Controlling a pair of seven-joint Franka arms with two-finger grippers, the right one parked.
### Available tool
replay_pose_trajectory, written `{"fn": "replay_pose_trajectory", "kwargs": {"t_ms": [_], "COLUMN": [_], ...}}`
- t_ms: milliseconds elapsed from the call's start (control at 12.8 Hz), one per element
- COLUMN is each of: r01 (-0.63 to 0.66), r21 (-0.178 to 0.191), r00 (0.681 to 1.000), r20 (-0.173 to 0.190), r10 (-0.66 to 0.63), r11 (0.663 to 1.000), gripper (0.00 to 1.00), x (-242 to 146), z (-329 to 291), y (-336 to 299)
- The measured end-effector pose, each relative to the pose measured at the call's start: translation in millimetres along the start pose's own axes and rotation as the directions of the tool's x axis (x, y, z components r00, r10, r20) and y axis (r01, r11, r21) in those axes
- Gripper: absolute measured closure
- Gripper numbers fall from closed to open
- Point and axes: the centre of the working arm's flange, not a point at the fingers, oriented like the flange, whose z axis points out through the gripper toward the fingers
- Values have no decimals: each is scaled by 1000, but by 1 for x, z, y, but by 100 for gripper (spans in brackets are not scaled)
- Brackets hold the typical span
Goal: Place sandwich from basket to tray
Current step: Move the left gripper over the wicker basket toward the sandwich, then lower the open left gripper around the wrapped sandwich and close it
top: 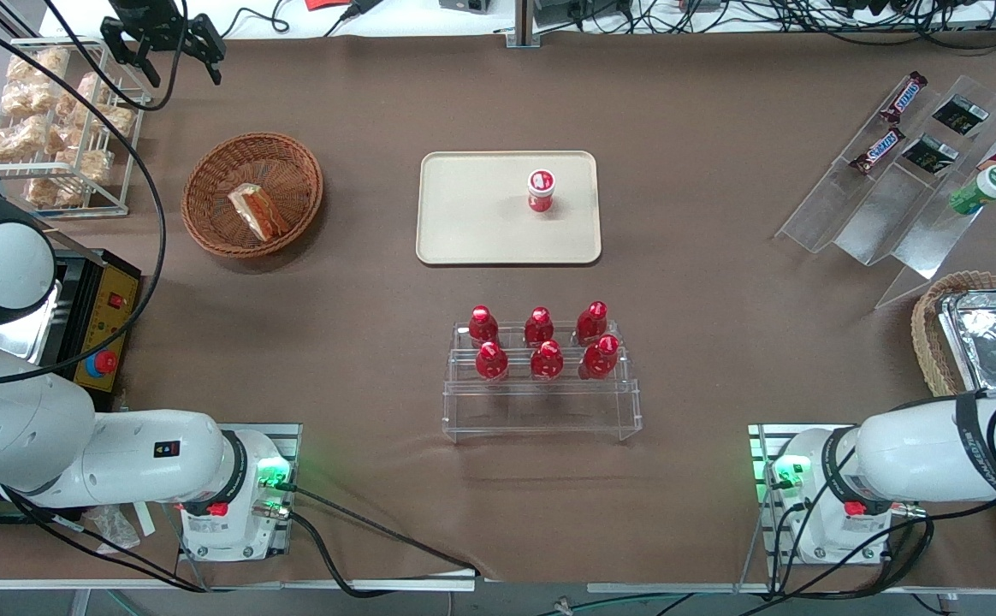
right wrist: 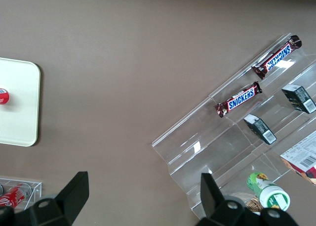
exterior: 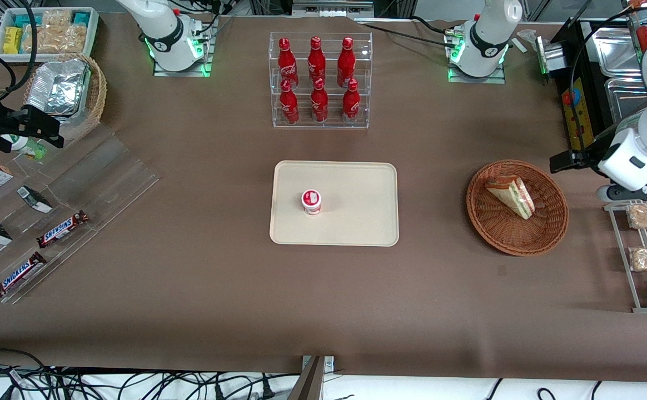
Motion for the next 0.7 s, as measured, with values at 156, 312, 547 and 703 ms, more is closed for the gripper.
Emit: {"fn": "replay_pose_trajectory", "kwargs": {"t_ms": [156,312,547,703], "r01": [120,206,324,381], "r21": [5,2,-13,-31], "r00": [993,978,945,923], "r20": [-8,-16,-34,-52], "r10": [-120,-206,-324,-382], "r11": [993,979,946,924], "gripper": [0,0,0,0], "x": [3,3,4,3], "z": [26,51,84,110], "y": [3,5,3,1]}}
